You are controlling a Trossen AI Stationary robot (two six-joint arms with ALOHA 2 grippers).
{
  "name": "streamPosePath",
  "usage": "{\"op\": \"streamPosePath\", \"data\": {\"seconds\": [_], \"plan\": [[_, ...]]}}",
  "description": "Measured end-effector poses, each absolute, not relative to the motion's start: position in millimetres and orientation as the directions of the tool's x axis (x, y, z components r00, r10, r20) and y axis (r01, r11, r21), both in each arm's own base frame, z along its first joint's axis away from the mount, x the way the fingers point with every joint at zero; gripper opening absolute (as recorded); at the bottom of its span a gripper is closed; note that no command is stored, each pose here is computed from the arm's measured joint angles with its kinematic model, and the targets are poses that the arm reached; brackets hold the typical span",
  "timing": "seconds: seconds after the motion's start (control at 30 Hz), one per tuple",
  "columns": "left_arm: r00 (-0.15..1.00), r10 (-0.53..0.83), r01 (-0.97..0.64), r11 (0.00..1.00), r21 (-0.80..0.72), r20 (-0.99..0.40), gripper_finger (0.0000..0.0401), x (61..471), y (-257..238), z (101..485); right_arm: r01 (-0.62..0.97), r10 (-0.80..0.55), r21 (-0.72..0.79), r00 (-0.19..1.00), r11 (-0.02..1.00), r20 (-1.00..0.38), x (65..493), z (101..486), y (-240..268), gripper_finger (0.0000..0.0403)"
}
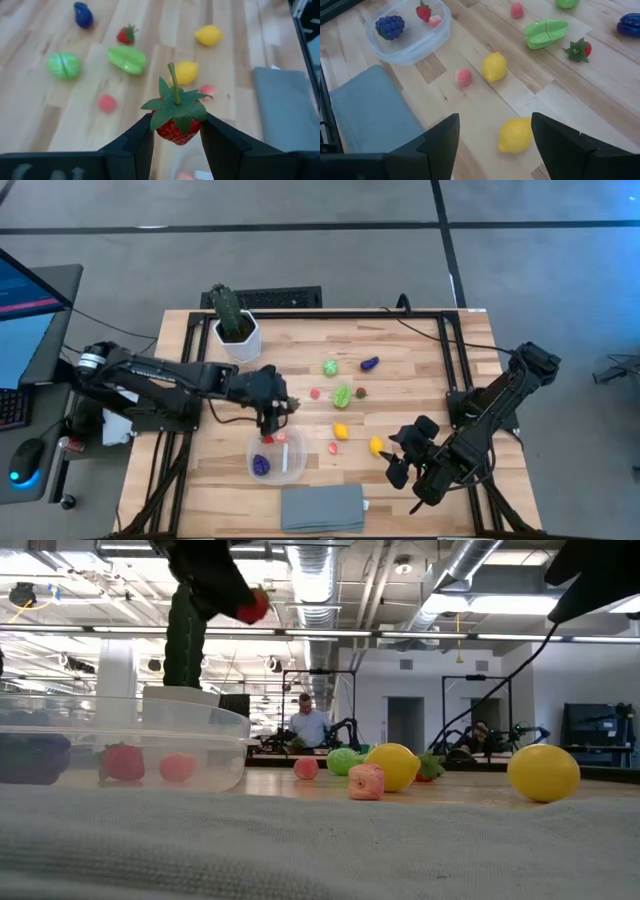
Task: Pick and placing Produce into tupperware
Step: Put the left strawberry into the transparent bin
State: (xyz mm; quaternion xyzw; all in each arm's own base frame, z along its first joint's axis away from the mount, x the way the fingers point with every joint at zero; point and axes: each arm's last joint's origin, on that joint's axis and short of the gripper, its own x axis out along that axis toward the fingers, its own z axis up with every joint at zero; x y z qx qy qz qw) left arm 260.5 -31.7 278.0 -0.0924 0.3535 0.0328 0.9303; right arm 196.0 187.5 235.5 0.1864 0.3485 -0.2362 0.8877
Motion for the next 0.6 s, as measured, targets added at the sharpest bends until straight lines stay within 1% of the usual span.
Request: {"op": "streamPosePath", "data": {"seconds": [0.27,0.6], "plan": [[0.743,-0.014,-0.138,0.975,-0.174,-0.669,0.0137,251.4,-68.3,277.0,0.539,-0.295,0.14,0.64,0.831,-0.71,195.3,235.1,186.8,0.0271],[0.739,-0.001,-0.203,0.953,-0.224,-0.674,0.0137,236.2,-102.0,274.3,0.53,-0.307,0.112,0.636,0.84,-0.708,198.1,235.2,183.8,0.0271]]}}
